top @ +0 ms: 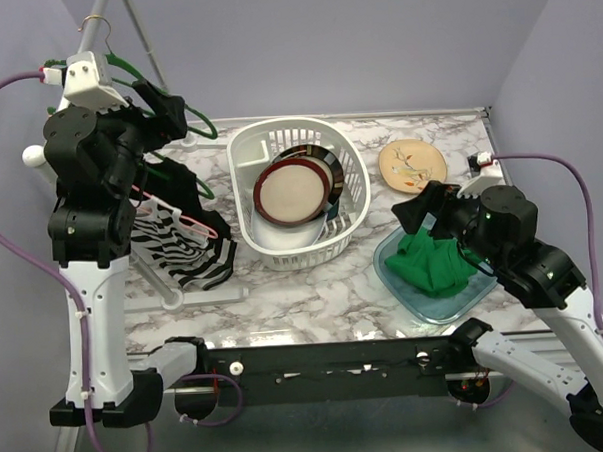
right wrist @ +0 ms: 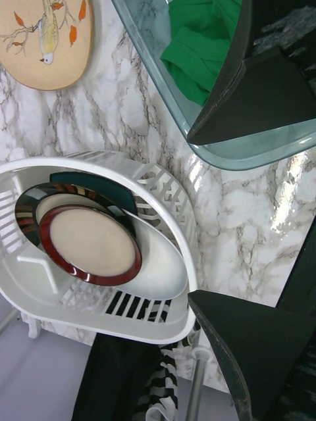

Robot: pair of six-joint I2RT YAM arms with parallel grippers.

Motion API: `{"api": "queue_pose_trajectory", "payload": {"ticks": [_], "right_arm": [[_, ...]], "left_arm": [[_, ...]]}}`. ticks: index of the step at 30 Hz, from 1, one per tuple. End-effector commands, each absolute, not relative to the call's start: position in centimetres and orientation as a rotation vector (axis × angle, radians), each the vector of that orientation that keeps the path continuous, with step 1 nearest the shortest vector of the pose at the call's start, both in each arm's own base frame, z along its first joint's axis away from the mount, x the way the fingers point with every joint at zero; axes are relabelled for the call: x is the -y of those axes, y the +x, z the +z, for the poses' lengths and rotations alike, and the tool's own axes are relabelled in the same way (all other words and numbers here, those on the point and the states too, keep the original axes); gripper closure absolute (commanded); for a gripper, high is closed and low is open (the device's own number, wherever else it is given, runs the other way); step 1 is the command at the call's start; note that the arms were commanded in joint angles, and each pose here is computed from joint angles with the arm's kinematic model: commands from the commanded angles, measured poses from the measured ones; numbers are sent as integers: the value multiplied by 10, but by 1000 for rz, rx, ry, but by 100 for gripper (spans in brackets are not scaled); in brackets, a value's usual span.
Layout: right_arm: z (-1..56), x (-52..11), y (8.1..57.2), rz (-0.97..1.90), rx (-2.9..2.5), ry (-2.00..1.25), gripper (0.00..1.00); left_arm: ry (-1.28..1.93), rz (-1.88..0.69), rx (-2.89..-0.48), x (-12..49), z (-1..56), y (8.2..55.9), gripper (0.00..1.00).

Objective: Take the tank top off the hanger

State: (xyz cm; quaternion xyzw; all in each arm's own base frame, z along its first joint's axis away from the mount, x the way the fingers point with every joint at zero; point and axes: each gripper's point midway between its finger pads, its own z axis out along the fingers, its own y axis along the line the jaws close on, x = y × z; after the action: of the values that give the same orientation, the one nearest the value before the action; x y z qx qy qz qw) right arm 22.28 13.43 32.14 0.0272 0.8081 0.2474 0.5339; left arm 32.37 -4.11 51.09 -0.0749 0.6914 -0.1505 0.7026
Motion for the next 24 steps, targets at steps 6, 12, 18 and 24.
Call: {"api": "queue_pose_trajectory", "payload": {"ticks": [6,12,18,24], "right_arm": [[319,-139,220,630,-1903,40,0],[318,-139,221,615,-1915,30,0],[320,-139,220,622,-1910,29,0],[323,-139,221,616,-1909,27,0]], "left_arm": [[-347,-110,-1647,-3,491,299,25],[-367,-62,-1656,-11,483,294,28],[-439,59,-1724,-29,459,305,31],[-447,91,-1733,-33,457,310,32]]}}
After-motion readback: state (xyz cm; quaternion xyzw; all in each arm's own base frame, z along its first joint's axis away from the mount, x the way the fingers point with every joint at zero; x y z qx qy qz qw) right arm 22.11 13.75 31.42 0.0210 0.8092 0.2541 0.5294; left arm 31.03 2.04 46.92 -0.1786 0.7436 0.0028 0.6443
